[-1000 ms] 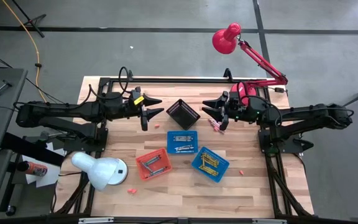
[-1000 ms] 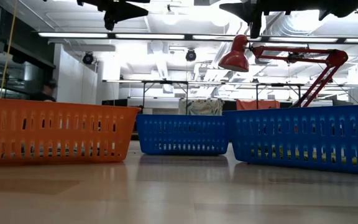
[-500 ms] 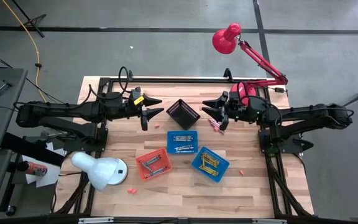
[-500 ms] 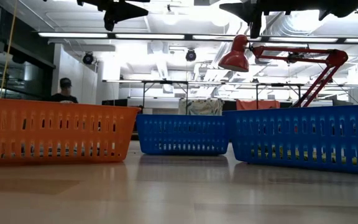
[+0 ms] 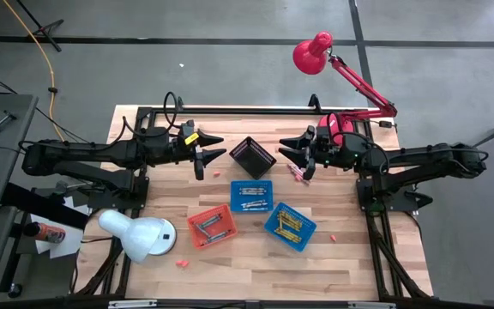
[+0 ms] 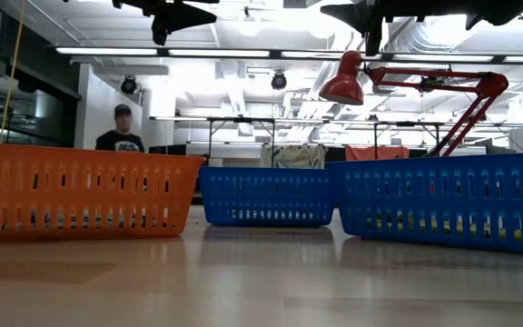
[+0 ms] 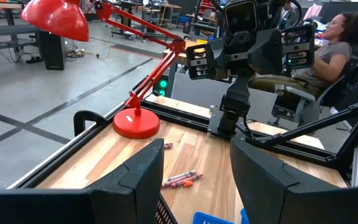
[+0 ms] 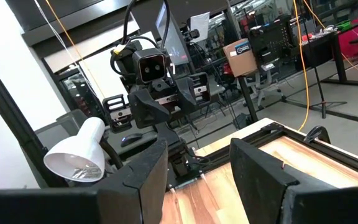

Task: Sort crayons
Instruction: Put the white crayon into the left blue bin

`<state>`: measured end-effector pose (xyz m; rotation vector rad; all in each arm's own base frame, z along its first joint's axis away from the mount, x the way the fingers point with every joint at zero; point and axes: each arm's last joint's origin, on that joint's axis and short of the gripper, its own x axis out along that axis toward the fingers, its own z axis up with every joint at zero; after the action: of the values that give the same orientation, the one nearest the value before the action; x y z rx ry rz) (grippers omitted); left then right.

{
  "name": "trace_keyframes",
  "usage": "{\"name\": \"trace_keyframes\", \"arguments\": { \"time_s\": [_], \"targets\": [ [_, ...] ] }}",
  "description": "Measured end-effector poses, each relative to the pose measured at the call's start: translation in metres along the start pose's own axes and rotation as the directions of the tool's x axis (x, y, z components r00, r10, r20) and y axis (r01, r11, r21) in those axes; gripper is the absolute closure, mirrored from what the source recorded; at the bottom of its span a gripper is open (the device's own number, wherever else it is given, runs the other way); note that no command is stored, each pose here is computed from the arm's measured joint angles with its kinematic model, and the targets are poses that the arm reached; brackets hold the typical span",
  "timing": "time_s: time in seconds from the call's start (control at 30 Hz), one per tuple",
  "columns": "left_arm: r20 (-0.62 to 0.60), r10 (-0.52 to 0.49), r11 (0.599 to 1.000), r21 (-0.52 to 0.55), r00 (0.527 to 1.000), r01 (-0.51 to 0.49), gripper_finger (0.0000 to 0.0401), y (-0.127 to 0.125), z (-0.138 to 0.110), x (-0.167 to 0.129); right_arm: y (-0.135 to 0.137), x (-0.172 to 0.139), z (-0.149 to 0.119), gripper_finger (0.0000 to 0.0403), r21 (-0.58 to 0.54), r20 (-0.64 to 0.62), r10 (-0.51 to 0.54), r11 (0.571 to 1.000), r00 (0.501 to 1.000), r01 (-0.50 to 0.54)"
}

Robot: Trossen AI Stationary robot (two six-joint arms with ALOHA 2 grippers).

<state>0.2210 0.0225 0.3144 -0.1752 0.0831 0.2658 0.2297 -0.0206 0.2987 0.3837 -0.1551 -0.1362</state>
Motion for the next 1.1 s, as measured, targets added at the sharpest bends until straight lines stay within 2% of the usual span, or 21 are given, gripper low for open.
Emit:
{"name": "trace_keyframes", "arguments": {
  "time_s": [0.13,0.3,0.4,0.5,0.57,0.63,0.7,0.77,0.87,1.0,1.03,1.1],
  "targets": [
    [0.0,0.0,1.0,-0.001,1.0,0.0,0.0227,0.0,0.0,0.0,0.0,0.0,0.0,0.0236,0.0,0.0,0.0,1.0,1.0,0.0],
    [0.005,0.026,0.997,-0.077,1.0,-0.026,0.0227,0.002,0.0,0.0,0.0,0.0,0.0,0.0236,0.004,0.0,0.0,1.0,1.0,0.0],
    [0.013,0.108,0.986,-0.129,0.994,-0.105,0.0227,0.009,0.002,0.001,0.0,0.0,0.0,0.0236,0.01,0.0,0.0,1.0,1.0,0.0],
    [0.0,0.195,0.965,-0.178,0.981,-0.192,0.0227,0.021,0.017,0.0,0.0,0.0,0.0,0.0236,0.011,-0.001,0.0,1.0,1.0,0.0],
    [-0.045,0.26,0.945,-0.191,0.964,-0.264,0.0227,0.032,0.027,0.001,0.0,0.0,0.0,0.0236,0.011,-0.001,0.0,1.0,1.0,0.0],
    [-0.147,0.336,0.915,-0.183,0.93,-0.359,0.0227,0.046,0.03,0.004,0.0,0.0,0.0,0.0236,0.011,-0.003,-0.001,1.0,1.0,0.001],
    [-0.265,0.402,0.876,-0.166,0.876,-0.453,0.0227,0.062,0.032,0.009,-0.001,0.0,-0.001,0.0236,0.009,-0.014,-0.006,1.0,1.0,0.006],
    [-0.406,0.457,0.831,-0.121,0.791,-0.543,0.023,0.08,0.027,0.013,-0.001,0.0,-0.003,0.0236,0.006,-0.028,-0.011,1.0,1.0,0.011],
    [-0.648,0.495,0.758,-0.003,0.578,-0.653,0.0236,0.109,0.005,0.019,-0.002,0.0,-0.005,0.0236,0.004,-0.046,-0.019,1.0,0.999,0.019],
    [-0.826,0.483,0.672,0.137,0.29,-0.728,0.0244,0.144,-0.03,0.02,-0.002,0.0,-0.006,0.0236,0.002,-0.057,-0.023,1.0,0.998,0.024],
    [-0.85,0.472,0.663,0.166,0.235,-0.73,0.0246,0.152,-0.039,0.021,-0.002,0.0,-0.006,0.0236,0.002,-0.059,-0.024,1.0,0.998,0.024],
    [-0.877,0.452,0.653,0.202,0.161,-0.73,0.025,0.166,-0.056,0.021,-0.003,0.0,-0.006,0.0236,0.002,-0.062,-0.025,1.0,0.998,0.026]
  ]
}}
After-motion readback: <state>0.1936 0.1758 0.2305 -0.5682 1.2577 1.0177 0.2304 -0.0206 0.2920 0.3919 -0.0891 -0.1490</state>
